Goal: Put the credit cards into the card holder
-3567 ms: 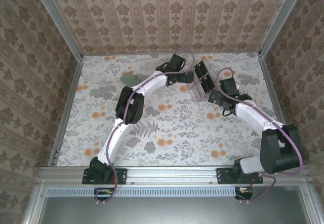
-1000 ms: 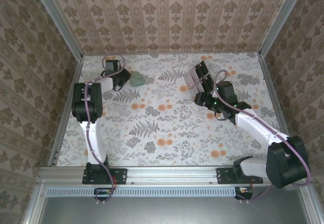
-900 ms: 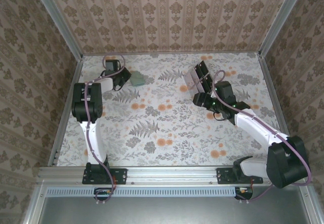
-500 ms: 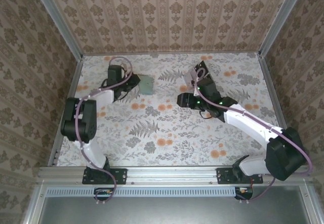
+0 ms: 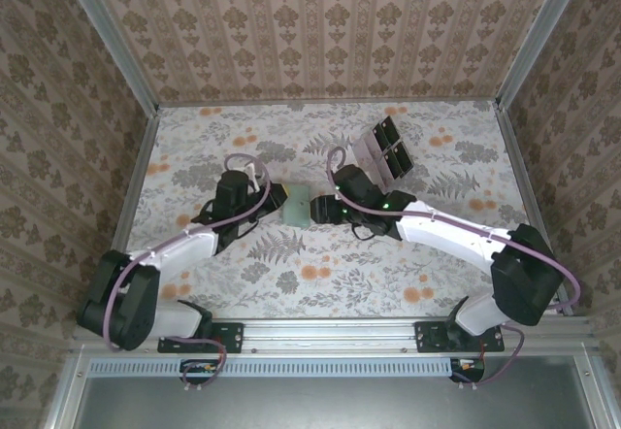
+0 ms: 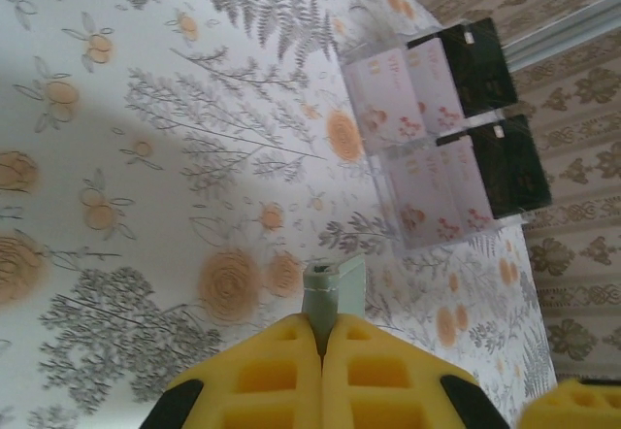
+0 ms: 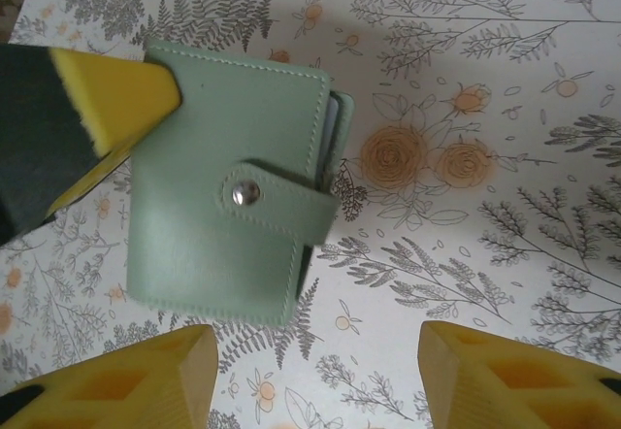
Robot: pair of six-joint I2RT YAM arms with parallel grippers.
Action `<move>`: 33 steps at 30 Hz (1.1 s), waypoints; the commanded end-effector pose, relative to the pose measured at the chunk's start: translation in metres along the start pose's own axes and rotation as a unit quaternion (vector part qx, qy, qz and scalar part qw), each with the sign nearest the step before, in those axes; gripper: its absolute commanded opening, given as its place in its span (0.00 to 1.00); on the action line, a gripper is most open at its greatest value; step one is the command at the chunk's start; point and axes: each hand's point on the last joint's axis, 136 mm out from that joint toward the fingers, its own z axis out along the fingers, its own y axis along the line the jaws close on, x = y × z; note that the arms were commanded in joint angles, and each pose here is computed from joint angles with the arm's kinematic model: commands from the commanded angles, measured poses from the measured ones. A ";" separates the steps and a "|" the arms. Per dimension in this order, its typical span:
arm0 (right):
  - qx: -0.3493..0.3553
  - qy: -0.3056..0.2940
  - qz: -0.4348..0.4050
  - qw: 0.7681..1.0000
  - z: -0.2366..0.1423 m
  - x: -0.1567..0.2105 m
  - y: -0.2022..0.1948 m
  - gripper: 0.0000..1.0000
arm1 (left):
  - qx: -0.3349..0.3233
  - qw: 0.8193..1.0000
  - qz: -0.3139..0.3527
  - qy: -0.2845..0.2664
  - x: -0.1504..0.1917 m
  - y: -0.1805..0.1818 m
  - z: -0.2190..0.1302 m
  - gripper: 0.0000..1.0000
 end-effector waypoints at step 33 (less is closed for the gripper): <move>0.002 -0.021 0.009 1.000 0.039 -0.018 0.031 0.55 | 0.017 0.999 0.000 -0.050 -0.009 -0.032 -0.011 0.00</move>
